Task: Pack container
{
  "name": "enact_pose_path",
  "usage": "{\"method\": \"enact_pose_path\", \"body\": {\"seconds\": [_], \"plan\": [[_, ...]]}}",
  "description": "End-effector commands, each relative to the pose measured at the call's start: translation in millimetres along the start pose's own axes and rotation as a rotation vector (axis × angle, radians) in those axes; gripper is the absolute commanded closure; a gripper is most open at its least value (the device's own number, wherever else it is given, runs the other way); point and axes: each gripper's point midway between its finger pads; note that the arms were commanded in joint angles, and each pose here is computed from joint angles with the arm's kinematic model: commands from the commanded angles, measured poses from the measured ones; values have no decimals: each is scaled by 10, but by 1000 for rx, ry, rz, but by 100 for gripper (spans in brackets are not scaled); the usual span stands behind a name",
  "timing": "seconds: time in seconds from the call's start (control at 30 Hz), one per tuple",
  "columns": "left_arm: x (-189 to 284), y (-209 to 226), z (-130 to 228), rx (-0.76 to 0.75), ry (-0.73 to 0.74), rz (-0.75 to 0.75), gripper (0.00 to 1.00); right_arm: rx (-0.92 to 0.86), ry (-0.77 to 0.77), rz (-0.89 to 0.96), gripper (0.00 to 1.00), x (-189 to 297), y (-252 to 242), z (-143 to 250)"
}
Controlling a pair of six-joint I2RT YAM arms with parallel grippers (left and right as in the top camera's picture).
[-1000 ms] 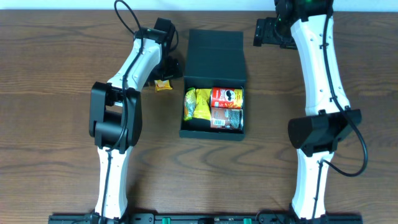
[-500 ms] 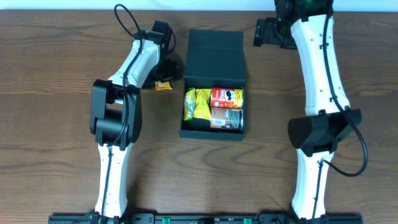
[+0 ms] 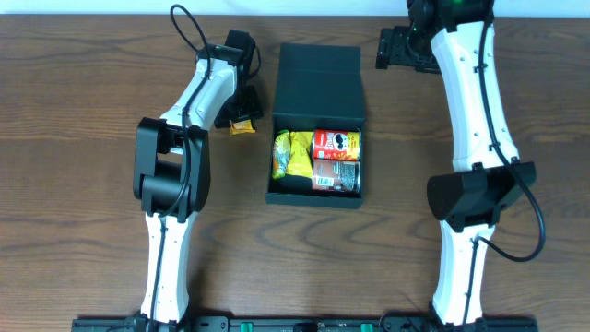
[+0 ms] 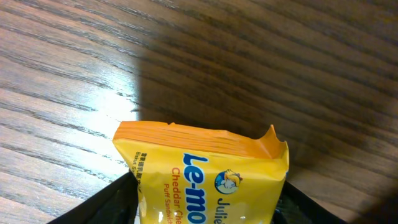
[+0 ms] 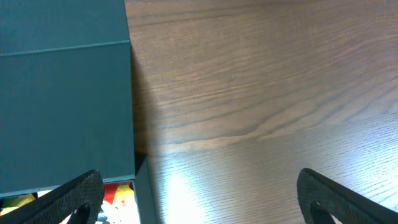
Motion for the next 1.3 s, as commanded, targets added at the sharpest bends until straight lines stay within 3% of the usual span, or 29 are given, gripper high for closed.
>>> {"method": "enact_pose_path", "body": {"seconds": [0.0, 0.47, 1.27], "plan": [[-139, 67, 40, -2, 24, -33, 36, 9, -13, -8, 1, 50, 1, -25], [-136, 66, 40, -2, 24, -33, 47, 8, -17, -10, 1, 51, 7, -34], [235, 41, -42, -2, 22, -30, 50, 3, -37, -24, 1, 52, 41, -84]]}}
Point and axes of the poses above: each gripper's point midway between its finger pads, its own x axis back along the fingers, its own y axis along the line the jaws close on, z = x × y, and after that the axes turned 14 degrees about -x, right-handed
